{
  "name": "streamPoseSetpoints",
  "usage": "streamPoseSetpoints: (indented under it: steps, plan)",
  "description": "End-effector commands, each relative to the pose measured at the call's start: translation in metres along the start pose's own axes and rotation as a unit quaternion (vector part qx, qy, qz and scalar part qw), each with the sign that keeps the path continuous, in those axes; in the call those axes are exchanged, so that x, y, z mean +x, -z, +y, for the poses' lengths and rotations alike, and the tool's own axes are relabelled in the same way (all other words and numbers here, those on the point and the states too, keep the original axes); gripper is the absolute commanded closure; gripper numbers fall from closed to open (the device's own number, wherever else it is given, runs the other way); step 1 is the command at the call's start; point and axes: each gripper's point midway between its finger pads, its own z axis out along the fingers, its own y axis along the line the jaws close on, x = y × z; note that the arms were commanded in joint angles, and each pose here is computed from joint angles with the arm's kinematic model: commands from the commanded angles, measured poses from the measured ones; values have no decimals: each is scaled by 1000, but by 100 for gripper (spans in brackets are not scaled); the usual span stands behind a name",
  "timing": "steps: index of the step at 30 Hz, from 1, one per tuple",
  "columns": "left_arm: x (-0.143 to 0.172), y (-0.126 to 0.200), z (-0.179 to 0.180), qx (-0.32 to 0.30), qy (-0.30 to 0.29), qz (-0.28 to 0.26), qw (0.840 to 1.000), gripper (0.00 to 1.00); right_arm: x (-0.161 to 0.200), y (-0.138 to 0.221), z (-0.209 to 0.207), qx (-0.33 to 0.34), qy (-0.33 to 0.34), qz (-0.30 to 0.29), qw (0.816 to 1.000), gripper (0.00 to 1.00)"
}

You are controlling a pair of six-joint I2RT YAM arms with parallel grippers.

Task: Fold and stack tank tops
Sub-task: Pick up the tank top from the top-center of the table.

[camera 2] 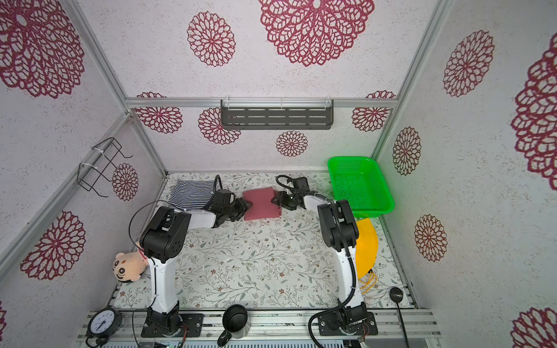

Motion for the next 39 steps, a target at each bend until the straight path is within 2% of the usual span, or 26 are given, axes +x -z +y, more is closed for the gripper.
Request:
streamPoseSetpoints:
  steps: [1,7,8,9,12,18,20,22,24,25,27,31,34,39]
  plan:
    - [12,-4,18,-38,7,17,999,68,5,-9,6,-13,-10,8,1000,55]
    - [-6,0,-9,-34,-36,14,999,94,0,-14,29,-38,-1,8,999,81]
    - [-10,1,-14,-34,-44,15,998,100,-2,-14,35,-40,4,5,999,88]
    - [-13,2,-21,-32,-54,16,998,100,-3,-12,42,-40,14,1,999,99]
    - [-30,14,-42,-33,-98,6,995,100,-10,-8,63,-40,49,-20,998,100]
    - [-61,51,-66,-46,-164,8,985,100,-21,-4,116,-97,83,-74,989,100]
    - [-69,61,-69,-49,-180,17,982,100,-21,-2,134,-121,94,-82,985,82]
    - [-76,71,-72,-54,-197,31,978,100,-24,8,149,-145,100,-97,980,50]
    - [-84,80,-75,-61,-215,38,974,100,-27,21,156,-158,104,-114,975,33]
    - [-88,85,-77,-61,-224,41,972,100,-27,27,157,-157,105,-118,975,28]
    - [-96,93,-83,-60,-240,43,968,100,-30,43,157,-156,107,-128,974,23]
    - [-118,107,-86,-59,-251,44,965,100,-34,89,149,-137,110,-156,972,21]
    - [-135,119,-79,-65,-252,44,965,100,-28,118,137,-101,122,-164,974,21]
    - [-169,144,-59,-71,-243,37,967,100,-7,147,121,-31,159,-155,975,21]
